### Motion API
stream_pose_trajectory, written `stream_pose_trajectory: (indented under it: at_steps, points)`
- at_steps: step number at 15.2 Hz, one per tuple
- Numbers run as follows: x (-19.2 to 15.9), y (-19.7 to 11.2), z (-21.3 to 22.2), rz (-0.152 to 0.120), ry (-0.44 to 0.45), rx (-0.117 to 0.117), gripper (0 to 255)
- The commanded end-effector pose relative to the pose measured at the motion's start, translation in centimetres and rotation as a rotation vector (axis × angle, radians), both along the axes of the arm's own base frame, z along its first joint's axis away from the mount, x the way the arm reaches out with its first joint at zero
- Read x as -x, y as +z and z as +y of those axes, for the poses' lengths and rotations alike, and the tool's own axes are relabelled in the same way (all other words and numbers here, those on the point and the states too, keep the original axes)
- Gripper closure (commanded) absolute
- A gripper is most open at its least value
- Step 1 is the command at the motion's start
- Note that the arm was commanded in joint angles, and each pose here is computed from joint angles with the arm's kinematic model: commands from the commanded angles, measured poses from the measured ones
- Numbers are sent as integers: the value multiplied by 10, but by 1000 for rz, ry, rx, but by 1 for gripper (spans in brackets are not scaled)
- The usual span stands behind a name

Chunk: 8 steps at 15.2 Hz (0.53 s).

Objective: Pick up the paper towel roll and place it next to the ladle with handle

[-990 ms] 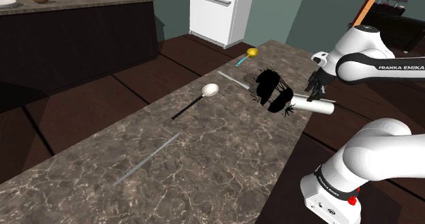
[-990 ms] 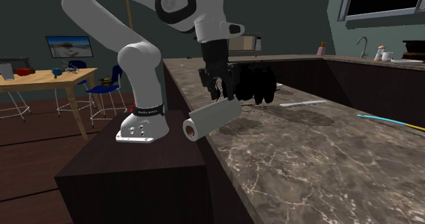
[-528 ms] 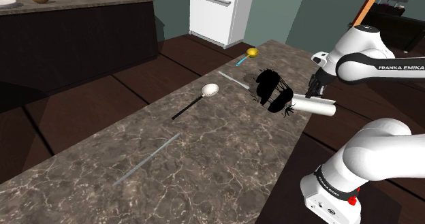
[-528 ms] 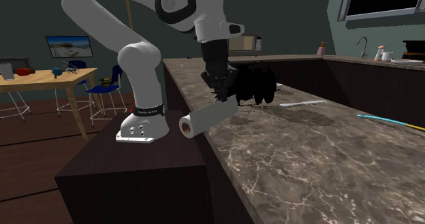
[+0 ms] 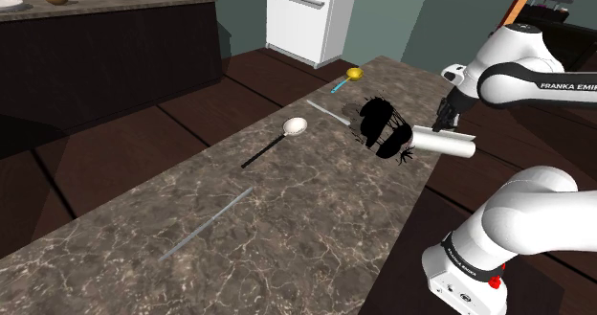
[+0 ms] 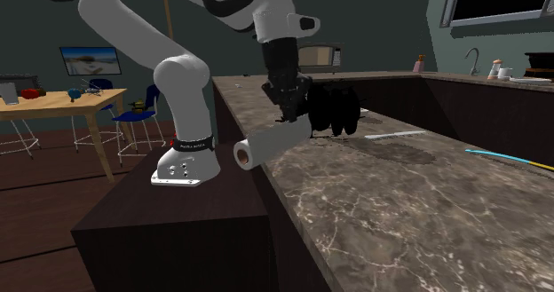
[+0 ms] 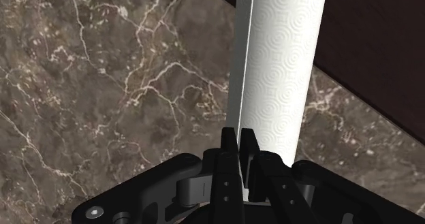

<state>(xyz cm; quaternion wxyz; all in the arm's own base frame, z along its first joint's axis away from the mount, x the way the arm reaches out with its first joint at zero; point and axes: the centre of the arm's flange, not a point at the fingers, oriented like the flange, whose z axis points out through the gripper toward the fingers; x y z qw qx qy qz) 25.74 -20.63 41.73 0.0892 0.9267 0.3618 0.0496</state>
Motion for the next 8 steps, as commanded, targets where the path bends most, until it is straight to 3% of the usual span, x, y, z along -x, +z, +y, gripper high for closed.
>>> stream_pose_trajectory:
  at_steps: [1,8]
  points:
    - [1,11,1,0,0,0,255]
    - [1,48,1,0,0,0,255]
